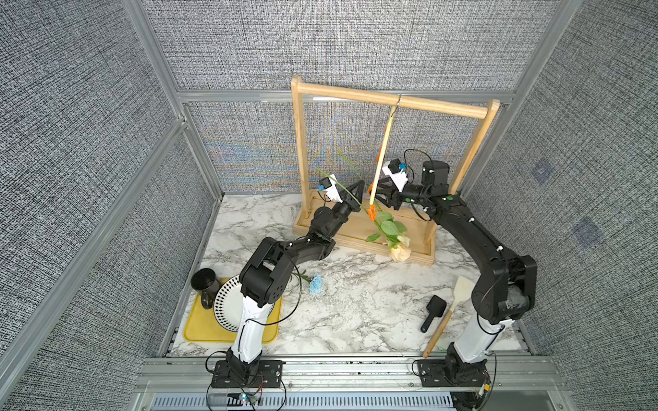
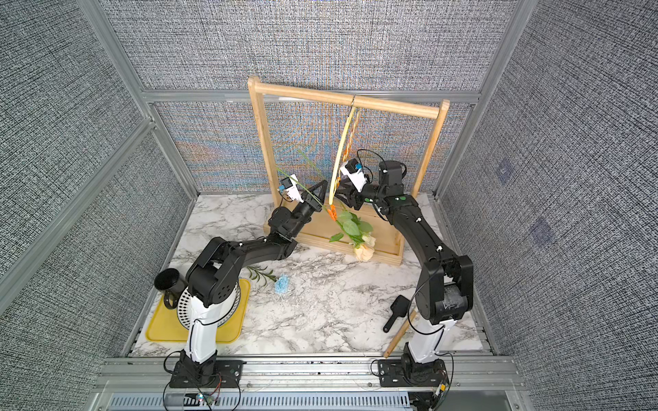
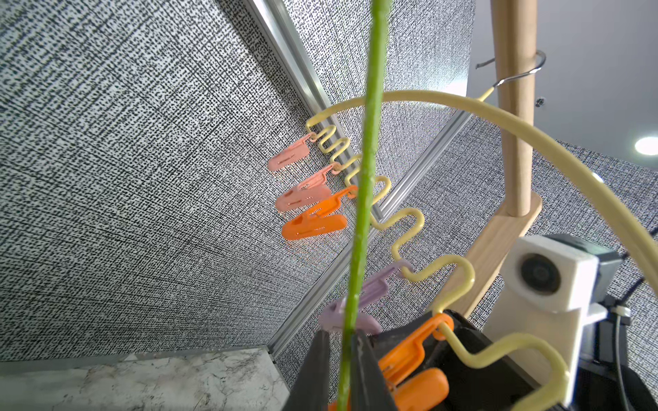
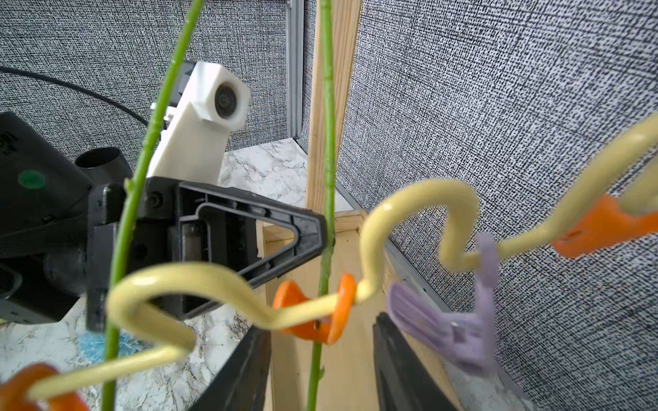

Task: Dry the flowers on a clothes hanger
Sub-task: Clamp the flower onto the hanger.

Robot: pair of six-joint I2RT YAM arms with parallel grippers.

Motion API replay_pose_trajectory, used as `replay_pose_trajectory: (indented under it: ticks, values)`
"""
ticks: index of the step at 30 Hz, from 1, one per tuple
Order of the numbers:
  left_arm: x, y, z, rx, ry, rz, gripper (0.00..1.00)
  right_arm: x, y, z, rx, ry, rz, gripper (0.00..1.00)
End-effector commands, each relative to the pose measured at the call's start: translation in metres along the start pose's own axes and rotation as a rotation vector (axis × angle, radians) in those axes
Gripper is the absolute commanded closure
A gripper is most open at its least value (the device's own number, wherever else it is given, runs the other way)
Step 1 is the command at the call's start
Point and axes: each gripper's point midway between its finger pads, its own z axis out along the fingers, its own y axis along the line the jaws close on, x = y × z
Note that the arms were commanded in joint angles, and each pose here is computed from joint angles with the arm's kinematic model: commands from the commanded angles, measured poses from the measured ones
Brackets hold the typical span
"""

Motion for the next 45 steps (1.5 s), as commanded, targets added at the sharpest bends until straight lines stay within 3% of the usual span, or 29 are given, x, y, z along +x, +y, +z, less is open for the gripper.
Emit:
replay_pose_trajectory:
  ticks: [1, 5, 16, 25, 39, 45]
  values:
    - [-0.012, -0.008, 0.0, 0.022, -0.031, -0.007, 0.74, -0.007, 0.001, -0.004, 0.008, -0.019, -0.015, 0.49]
    - [-0.014, -0.001, -0.003, 0.005, -0.04, -0.022, 0.62, -0.008, 0.002, -0.007, 0.019, -0.025, -0.019, 0.48]
    - [-0.022, 0.007, -0.013, -0.012, -0.054, -0.013, 0.56, -0.008, -0.003, -0.016, 0.067, -0.019, -0.008, 0.47]
    - [-0.038, 0.023, -0.028, -0.061, -0.063, 0.021, 0.45, -0.007, 0.003, -0.025, 0.07, -0.02, -0.002, 0.46]
    - [-0.047, 0.056, -0.054, -0.162, -0.013, 0.034, 0.3, -0.02, 0.012, -0.049, 0.115, -0.052, -0.015, 0.44]
    - [-0.058, 0.043, -0.071, -0.206, 0.053, 0.056, 0.19, -0.03, 0.026, -0.067, 0.142, -0.072, -0.032, 0.44]
